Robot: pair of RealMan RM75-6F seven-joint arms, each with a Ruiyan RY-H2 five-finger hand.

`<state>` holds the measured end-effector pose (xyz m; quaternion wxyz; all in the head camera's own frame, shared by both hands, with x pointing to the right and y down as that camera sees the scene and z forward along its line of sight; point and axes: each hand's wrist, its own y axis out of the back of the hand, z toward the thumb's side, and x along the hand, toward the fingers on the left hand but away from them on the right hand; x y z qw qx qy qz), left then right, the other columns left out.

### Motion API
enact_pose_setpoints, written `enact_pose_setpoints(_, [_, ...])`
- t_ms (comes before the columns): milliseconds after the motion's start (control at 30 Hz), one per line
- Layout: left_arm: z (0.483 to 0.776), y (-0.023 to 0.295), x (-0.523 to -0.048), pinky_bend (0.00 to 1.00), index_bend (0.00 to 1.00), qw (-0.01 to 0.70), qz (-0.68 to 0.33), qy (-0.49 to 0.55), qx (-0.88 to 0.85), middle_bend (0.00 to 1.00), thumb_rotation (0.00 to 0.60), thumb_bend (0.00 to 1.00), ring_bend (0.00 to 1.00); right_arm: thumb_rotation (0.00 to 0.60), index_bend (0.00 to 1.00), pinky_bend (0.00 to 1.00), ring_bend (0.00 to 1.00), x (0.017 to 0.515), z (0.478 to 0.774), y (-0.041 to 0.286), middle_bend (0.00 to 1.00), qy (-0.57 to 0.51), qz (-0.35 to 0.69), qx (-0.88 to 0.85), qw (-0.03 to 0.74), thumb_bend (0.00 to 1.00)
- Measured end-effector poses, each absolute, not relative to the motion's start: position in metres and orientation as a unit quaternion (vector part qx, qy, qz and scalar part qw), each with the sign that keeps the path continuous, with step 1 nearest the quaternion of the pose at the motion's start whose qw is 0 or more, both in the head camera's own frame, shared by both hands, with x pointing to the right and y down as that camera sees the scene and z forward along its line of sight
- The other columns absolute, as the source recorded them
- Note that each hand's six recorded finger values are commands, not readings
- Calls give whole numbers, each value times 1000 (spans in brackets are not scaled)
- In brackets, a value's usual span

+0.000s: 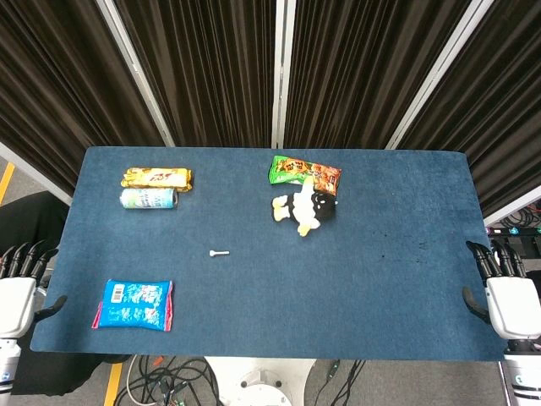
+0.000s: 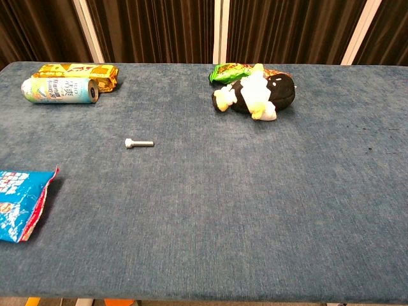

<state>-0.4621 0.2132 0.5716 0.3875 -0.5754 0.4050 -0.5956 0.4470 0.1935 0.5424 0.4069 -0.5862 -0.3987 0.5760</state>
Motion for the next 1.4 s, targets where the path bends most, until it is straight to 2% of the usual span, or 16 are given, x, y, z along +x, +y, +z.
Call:
enact_pose_setpoints(467, [569, 199, -448, 0, 170, 405, -576, 399, -587, 76, 600, 162, 0, 600, 81, 17, 0, 453, 541, 197, 149, -407, 577, -583, 403, 280])
enact_pose_setpoints(667, [570, 174, -416, 0, 183, 415, -528, 387, -631, 84, 600, 174, 0, 600, 81, 17, 0, 453, 538, 196, 149, -405, 575, -582, 409, 282])
enact_pose_setpoints(833, [574, 142, -372, 0, 241, 428, -472, 365, -679, 139, 600, 240, 15, 600, 81, 17, 0, 452, 538, 195, 149, -403, 573, -583, 410, 282])
enact_pose_setpoints(1100, [605, 106, -295, 0, 306, 424, -438, 288, -738, 165, 600, 355, 15, 600, 81, 17, 0, 454, 535, 197, 149, -404, 577, -580, 409, 282])
enact_pose_setpoints(1233, [626, 98, -262, 0, 361, 411, -442, 260, -754, 173, 600, 381, 16, 600, 80, 17, 0, 455, 537, 197, 149, -404, 582, -578, 405, 282])
enact_pose_setpoints(1400, [655, 95, -237, 0, 375, 404, -471, 237, -747, 173, 600, 405, 16, 600, 80, 17, 0, 453, 538, 195, 149, -401, 582, -580, 405, 282])
